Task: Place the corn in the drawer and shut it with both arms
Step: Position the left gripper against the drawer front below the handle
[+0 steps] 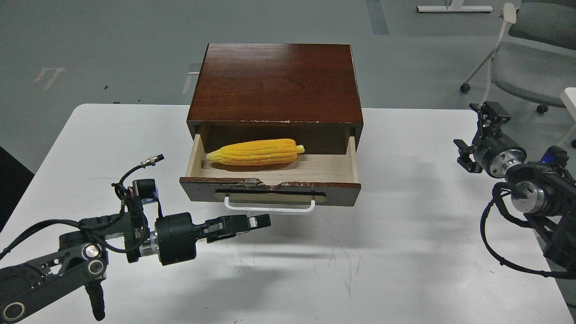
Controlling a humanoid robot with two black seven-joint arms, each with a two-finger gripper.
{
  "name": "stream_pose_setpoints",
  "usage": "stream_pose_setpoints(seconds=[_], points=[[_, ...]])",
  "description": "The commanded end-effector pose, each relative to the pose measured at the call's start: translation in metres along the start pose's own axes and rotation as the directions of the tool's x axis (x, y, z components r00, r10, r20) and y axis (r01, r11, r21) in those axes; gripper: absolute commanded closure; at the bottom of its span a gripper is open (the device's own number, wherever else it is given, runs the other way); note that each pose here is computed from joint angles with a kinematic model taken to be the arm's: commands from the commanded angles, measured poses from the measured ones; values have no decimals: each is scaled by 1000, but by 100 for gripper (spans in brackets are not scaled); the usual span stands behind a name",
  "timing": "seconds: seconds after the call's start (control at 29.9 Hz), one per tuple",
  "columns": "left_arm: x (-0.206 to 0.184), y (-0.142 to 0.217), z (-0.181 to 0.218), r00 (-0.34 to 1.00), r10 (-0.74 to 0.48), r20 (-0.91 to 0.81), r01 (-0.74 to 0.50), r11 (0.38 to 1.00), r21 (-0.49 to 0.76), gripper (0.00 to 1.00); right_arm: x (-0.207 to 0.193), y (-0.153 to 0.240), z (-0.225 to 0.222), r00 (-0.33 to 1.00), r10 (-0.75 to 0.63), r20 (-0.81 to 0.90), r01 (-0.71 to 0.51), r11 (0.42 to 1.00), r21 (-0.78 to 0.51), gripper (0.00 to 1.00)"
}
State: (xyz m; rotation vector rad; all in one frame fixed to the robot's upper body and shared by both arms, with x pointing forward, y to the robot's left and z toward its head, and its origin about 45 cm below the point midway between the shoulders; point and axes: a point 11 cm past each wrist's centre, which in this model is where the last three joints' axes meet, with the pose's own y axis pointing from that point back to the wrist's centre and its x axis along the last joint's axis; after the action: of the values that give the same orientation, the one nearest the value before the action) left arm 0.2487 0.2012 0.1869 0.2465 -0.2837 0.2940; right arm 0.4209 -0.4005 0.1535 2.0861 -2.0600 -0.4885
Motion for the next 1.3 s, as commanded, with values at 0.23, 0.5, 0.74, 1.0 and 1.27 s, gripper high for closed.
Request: stream_pose_setpoints(seconds=[0.23, 0.5, 0.74, 1.0, 1.27], points=[[4, 7, -24, 1000, 11, -9, -10, 992, 122, 100, -2, -1, 1, 1000, -3, 3, 3, 1000, -2, 0], [6, -1, -19, 1000, 11, -14, -9, 996, 94, 100, -7, -2, 5, 1000, -10, 10, 10, 1000, -7, 0], [7, 1, -16, 999, 14, -51, -10, 997, 76, 100, -6, -2, 5, 1000, -7, 9, 7, 1000, -6, 0], [6, 1, -14, 998, 4, -60, 0, 998, 66, 100, -6, -2, 5, 1000, -7, 9, 7, 1000, -6, 0], [8, 1, -12, 998, 9, -55, -6, 999, 51, 100, -6, -2, 5, 1000, -8, 6, 8, 1000, -7, 0]])
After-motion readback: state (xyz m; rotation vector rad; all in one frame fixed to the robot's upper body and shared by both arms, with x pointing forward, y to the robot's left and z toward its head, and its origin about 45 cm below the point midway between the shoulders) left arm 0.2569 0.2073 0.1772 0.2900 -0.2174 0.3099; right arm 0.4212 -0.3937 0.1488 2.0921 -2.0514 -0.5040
